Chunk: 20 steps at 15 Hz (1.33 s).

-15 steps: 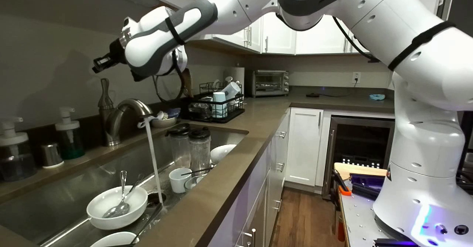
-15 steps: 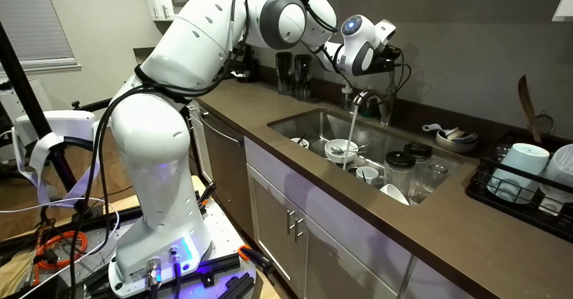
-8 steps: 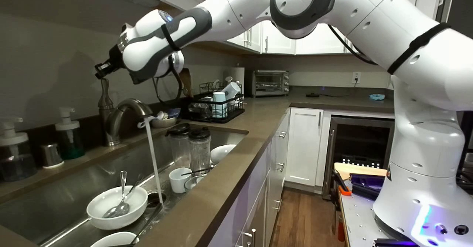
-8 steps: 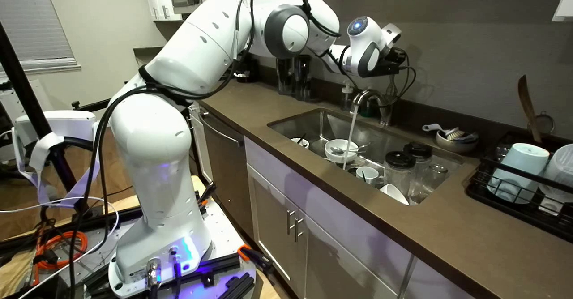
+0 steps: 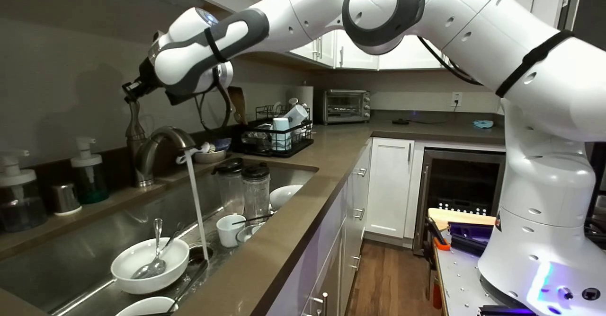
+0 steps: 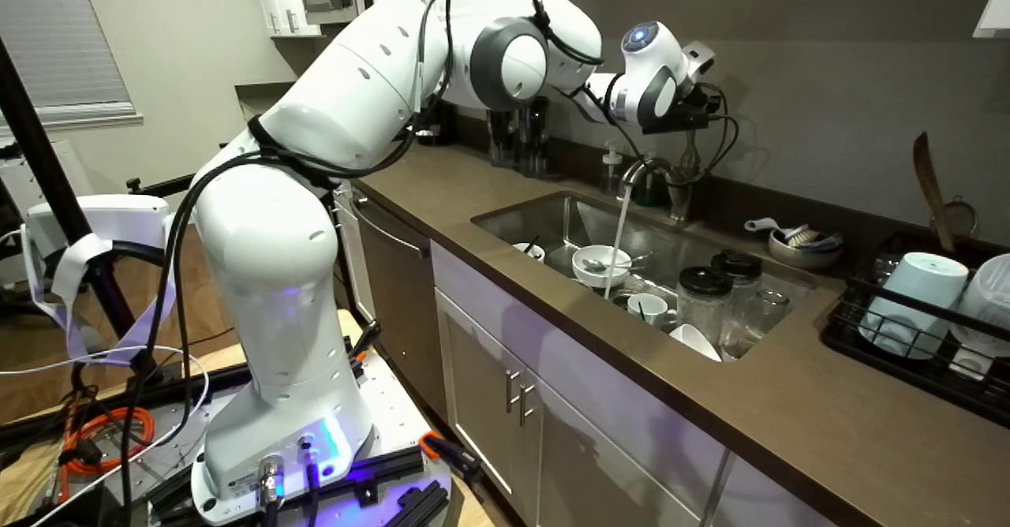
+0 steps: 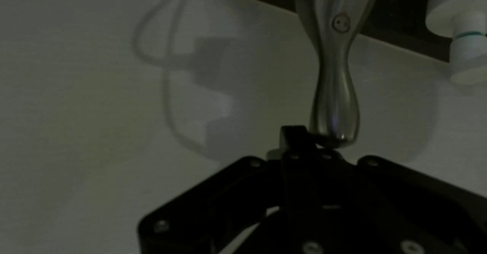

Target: Push the faucet handle down

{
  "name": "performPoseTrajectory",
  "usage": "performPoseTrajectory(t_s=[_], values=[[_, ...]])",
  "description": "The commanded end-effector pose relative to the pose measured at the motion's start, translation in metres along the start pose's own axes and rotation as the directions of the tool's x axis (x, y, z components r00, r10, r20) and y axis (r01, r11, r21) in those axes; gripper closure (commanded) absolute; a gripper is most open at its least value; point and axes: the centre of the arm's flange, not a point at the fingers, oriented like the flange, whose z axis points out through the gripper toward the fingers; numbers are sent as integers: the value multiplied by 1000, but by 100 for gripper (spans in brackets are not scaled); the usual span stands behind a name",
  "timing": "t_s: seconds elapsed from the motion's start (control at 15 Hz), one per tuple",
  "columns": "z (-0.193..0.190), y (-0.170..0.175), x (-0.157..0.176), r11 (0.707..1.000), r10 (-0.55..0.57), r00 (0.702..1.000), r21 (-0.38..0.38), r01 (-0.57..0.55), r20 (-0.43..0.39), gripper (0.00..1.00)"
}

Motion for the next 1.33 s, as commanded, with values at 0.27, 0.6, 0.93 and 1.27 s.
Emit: performPoseTrajectory(t_s=[0.27,0.6,0.93,1.27], values=[[-2,5,9,999,25,997,27,-27,67,100],[-8,2,-1,999,32,997,35,-34,65,100],[-13,-1,-10,999,37,997,35,-39,66,100],[-26,-4,-25,999,39,997,24,-40,67,100]])
